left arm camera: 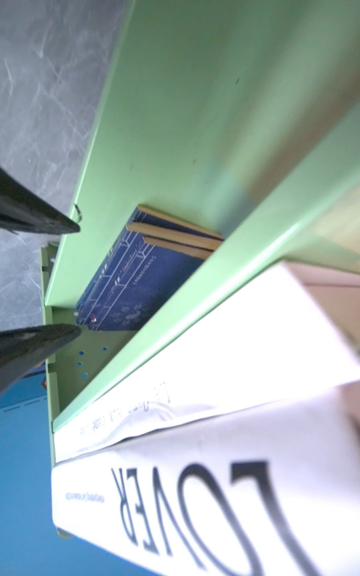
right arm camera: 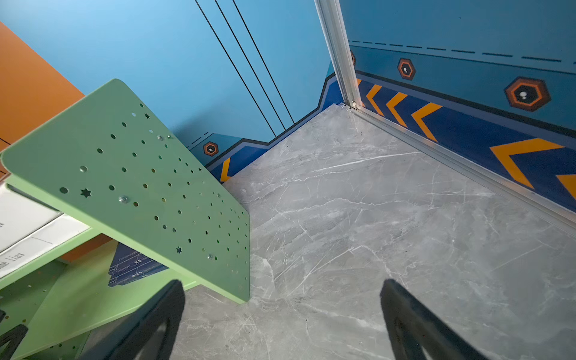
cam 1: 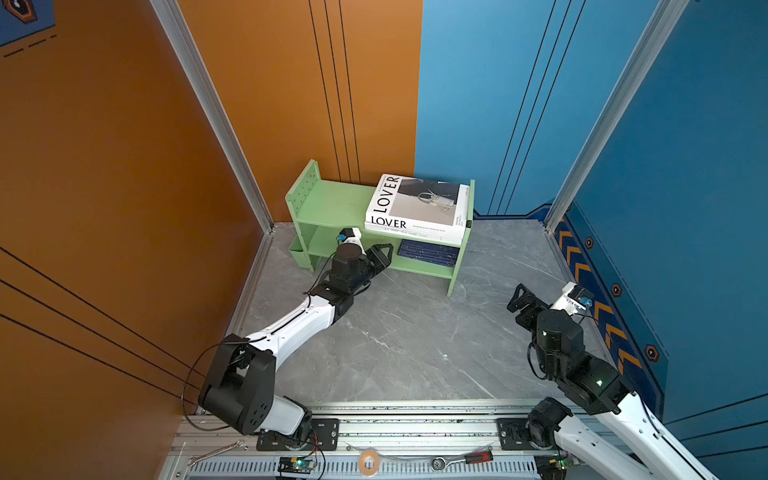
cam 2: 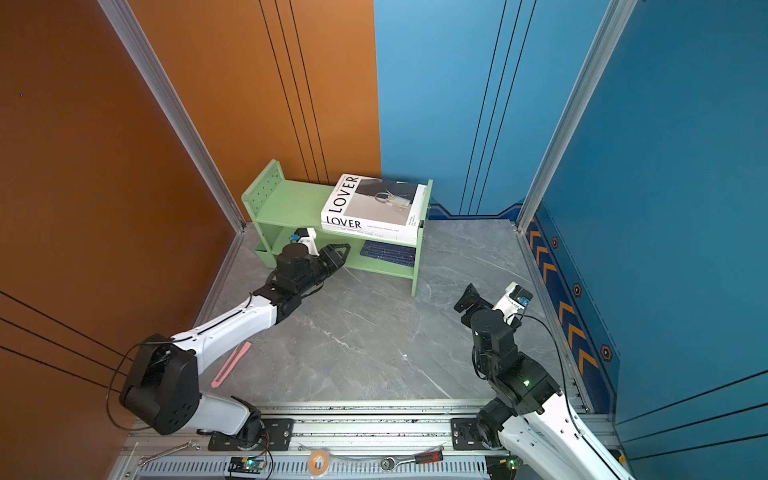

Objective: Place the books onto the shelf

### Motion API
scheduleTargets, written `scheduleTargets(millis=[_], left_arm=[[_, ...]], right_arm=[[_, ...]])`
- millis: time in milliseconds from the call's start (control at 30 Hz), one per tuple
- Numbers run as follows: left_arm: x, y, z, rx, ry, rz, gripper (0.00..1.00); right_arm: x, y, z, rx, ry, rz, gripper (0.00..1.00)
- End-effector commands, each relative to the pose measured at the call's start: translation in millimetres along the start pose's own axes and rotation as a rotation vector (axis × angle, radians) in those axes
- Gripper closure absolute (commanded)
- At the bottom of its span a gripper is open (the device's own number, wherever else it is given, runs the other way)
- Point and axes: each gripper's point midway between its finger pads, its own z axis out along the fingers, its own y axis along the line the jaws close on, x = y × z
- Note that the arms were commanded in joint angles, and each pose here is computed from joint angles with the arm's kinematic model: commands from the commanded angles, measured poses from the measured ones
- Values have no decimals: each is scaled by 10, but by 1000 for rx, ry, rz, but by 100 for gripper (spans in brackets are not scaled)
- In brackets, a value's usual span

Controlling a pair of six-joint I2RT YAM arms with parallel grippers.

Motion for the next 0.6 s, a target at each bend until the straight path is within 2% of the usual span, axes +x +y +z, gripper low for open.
scheduleTargets(millis=[0,133,400,567], left_arm=[[255,255,17,-3,216,119,51],[250,275,112,76,241,154,51],[180,219,209,135,179,180,49],[330,184,208,153,196,311,50]], right_arm=[[-3,-39,12,29,-1,5,0],[-17,-27,2,29,2,5,0],[-36,-80,-38,42,2,8,0],[-24,-91,-32,49,5,5,0]])
